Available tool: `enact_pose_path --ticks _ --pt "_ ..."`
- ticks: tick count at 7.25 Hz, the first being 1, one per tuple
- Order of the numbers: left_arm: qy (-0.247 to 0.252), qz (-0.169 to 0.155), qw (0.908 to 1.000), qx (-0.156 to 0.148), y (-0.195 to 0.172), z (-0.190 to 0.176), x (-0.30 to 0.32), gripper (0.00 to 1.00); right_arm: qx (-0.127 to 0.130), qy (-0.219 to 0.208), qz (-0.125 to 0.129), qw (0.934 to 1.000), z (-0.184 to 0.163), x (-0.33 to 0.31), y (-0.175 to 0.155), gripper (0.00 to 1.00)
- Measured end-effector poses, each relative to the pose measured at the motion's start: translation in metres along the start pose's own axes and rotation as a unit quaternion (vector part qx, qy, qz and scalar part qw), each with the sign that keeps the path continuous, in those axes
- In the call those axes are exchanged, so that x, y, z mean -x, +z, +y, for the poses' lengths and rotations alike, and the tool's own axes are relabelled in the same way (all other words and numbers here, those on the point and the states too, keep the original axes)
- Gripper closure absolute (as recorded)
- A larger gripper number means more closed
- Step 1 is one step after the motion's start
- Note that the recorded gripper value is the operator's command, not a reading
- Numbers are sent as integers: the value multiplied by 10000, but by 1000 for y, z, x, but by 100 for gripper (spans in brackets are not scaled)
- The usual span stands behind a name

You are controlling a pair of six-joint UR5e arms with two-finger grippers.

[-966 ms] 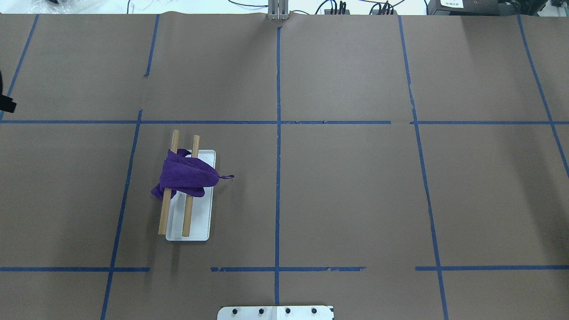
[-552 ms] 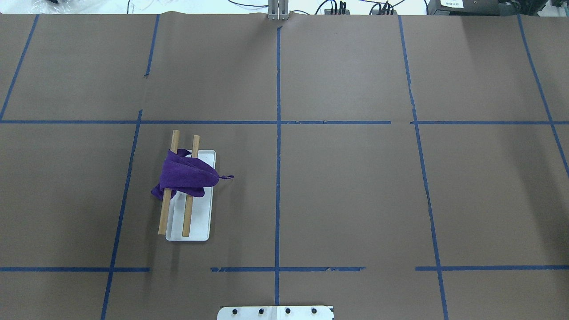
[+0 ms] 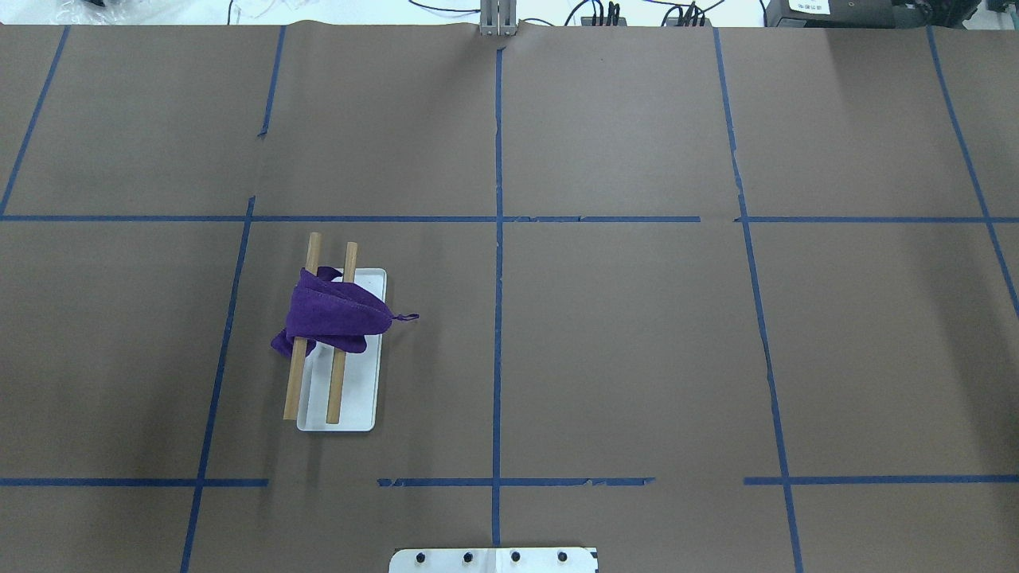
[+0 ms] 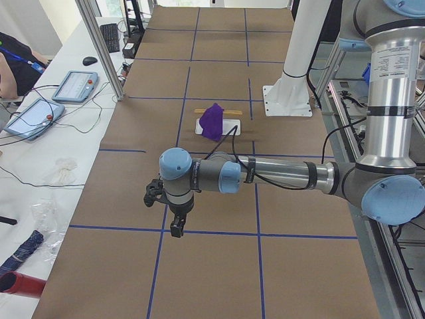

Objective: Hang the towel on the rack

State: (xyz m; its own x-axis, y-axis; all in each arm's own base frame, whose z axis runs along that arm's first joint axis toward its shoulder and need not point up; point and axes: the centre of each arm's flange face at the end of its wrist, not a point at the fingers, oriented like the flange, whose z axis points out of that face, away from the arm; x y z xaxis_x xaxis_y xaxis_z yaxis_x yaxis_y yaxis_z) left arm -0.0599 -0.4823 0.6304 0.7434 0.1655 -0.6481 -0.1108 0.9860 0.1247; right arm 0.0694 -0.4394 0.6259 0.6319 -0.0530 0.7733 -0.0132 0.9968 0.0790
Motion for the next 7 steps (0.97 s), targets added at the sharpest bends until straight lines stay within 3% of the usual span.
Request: enact_pose_path --ticks 7 --pt "-74 146 9999 26 -3 1 -2 0 52 114 36 9999 4 -13 6 0"
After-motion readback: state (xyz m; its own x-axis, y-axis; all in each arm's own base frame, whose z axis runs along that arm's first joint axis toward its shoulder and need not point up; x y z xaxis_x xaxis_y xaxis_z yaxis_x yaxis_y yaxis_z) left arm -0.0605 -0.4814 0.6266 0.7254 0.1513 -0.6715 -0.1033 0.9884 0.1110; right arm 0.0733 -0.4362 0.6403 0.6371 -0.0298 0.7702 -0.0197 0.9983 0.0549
